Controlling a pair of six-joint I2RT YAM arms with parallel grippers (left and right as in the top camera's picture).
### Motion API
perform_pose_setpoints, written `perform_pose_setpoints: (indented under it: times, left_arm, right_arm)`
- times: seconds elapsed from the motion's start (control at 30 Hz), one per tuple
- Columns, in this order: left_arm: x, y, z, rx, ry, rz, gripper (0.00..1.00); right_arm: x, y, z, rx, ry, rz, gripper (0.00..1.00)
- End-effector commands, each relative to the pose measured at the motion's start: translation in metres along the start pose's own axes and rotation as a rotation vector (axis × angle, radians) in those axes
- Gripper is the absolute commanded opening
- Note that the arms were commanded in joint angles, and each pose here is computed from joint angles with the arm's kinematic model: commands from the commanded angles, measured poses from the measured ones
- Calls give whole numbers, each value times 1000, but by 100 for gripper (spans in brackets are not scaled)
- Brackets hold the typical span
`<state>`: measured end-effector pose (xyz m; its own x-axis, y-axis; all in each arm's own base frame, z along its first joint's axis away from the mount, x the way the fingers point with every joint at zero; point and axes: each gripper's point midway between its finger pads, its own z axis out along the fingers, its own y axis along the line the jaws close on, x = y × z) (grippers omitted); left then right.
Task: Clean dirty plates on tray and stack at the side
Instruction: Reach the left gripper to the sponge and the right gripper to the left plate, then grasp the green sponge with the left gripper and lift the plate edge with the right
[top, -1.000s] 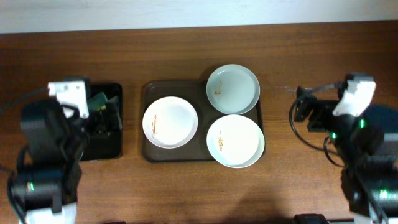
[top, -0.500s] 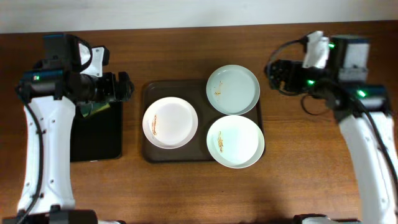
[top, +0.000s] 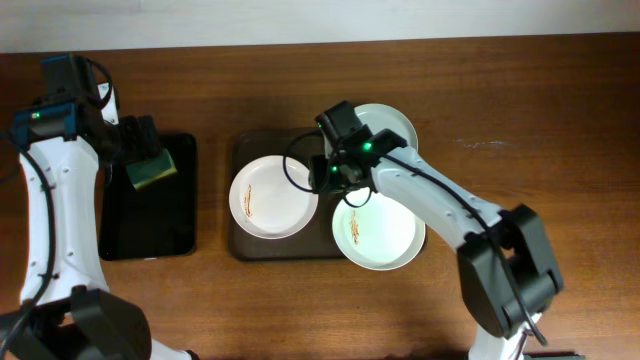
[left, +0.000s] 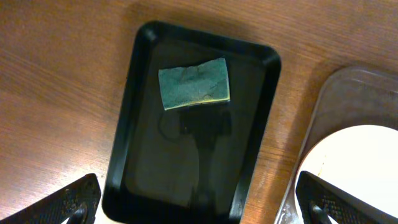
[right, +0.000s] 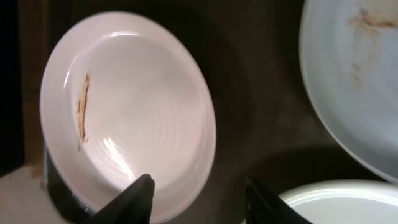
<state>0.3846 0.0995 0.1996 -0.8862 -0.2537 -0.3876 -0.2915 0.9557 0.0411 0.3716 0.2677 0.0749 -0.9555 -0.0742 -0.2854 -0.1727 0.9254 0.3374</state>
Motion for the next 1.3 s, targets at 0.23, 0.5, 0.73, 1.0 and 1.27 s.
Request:
perform_pose_setpoints:
  times: [0.23, 0.5, 0.73, 1.0, 1.27]
  left_arm:
    - [2, 2, 35, -17, 79, -9, 99]
    - [-6, 1, 43, -16, 58, -11, 98]
    - [4, 3, 91, -57, 148, -153, 71]
    - [12, 5, 140, -137, 190, -532, 51]
    - [30, 8, 154, -229, 173, -1075, 41]
  right_arm:
    - [15, -5, 59, 41, 62, 31, 34]
    - [27, 0, 75, 45, 89, 80, 6]
    - [26, 5, 76, 21, 91, 122, 4]
    - [28, 3, 75, 31, 98, 116, 4]
    - [27, 3, 75, 29, 95, 115, 4]
